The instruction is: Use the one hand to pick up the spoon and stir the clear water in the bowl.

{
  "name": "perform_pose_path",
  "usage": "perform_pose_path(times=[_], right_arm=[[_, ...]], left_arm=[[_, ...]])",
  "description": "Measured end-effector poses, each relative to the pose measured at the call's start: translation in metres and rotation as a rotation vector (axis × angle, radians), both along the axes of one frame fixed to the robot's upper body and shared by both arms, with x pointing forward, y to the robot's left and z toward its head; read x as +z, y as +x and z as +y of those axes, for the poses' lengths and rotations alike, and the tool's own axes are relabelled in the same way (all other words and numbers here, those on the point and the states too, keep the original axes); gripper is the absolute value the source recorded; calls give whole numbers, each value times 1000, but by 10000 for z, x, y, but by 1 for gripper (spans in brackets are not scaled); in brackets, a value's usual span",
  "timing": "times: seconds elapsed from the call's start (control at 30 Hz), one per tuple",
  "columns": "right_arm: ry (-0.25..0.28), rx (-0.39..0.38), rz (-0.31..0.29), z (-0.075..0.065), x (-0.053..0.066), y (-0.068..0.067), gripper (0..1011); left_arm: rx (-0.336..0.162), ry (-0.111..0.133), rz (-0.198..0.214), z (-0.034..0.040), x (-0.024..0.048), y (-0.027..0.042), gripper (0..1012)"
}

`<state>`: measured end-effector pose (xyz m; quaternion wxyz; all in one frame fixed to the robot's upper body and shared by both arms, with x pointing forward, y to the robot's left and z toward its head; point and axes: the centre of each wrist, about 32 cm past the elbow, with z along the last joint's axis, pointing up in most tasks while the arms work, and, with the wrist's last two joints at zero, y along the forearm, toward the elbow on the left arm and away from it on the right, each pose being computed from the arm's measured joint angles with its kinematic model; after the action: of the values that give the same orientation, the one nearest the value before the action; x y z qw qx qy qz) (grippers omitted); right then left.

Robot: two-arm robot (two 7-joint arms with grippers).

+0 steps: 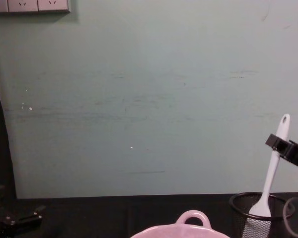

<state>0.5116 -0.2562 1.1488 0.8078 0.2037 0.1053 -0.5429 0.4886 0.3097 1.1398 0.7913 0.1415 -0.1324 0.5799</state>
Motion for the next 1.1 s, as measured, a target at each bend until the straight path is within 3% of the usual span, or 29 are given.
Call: perform_pose_path(times=[1.1], right_arm=[[17,-14,49,13,-184,-112,111]], left_arm=[[0,0,0,0,0,0,1005]])
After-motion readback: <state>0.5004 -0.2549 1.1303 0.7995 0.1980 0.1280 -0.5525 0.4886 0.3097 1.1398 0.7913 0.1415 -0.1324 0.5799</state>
